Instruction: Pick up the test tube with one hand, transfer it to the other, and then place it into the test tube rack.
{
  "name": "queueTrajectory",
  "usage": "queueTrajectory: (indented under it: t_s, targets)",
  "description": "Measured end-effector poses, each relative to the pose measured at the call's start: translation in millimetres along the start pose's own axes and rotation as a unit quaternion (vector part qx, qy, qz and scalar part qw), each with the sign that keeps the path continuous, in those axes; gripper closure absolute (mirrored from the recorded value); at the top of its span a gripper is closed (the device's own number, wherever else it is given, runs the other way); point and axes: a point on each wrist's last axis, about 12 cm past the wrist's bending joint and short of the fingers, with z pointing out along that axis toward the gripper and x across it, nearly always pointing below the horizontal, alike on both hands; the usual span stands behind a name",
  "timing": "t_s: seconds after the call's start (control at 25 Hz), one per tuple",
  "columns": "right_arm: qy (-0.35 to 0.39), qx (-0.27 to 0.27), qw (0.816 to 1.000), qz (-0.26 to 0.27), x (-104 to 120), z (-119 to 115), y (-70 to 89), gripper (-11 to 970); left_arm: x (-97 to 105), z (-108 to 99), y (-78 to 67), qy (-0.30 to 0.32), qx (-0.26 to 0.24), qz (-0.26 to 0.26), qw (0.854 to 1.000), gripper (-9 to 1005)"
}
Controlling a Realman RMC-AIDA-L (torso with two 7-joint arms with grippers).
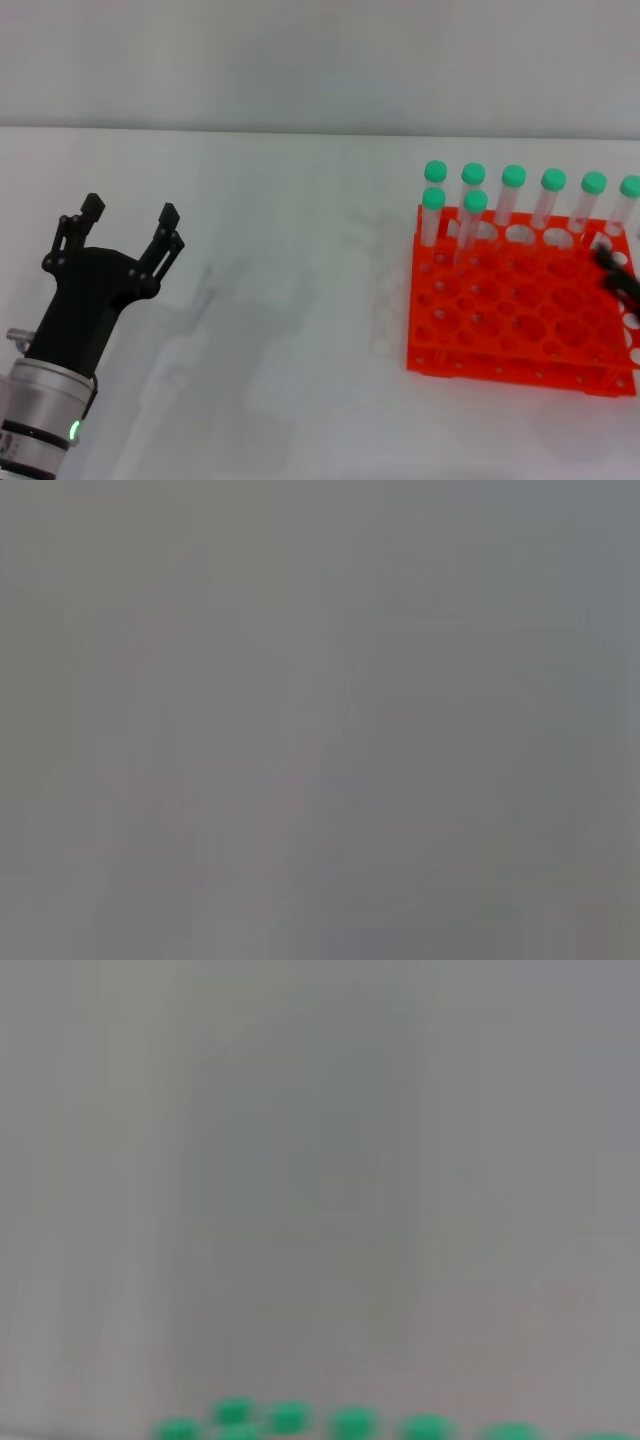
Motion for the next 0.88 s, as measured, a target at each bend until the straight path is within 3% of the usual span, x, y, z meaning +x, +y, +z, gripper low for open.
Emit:
queueTrajectory:
  t_s: [0.12,0.36,0.56,0.88]
  targets:
    - [-0.003,0.058,0.998,0.004,3.9,-22.9,-11.6,233,-1.4,1.5,5.6,-0.004,-0.017,0.001,1.000,118]
    - [-0.007,0.121,0.993,0.017,7.9,-43.3,-20.8,111,-3.9,6.7,10.9,-0.011,-0.033,0.000,0.999,117]
    - [-0.011,0.155,0.987,0.037,12.2,-45.4,-19.4,81,-4.3,7.4,11.5,-0.012,-0.032,0.003,0.999,117]
    - [-0.013,0.199,0.980,0.019,17.4,-49.4,-13.5,81,-1.7,1.6,12.3,-0.004,-0.033,0.004,0.999,117]
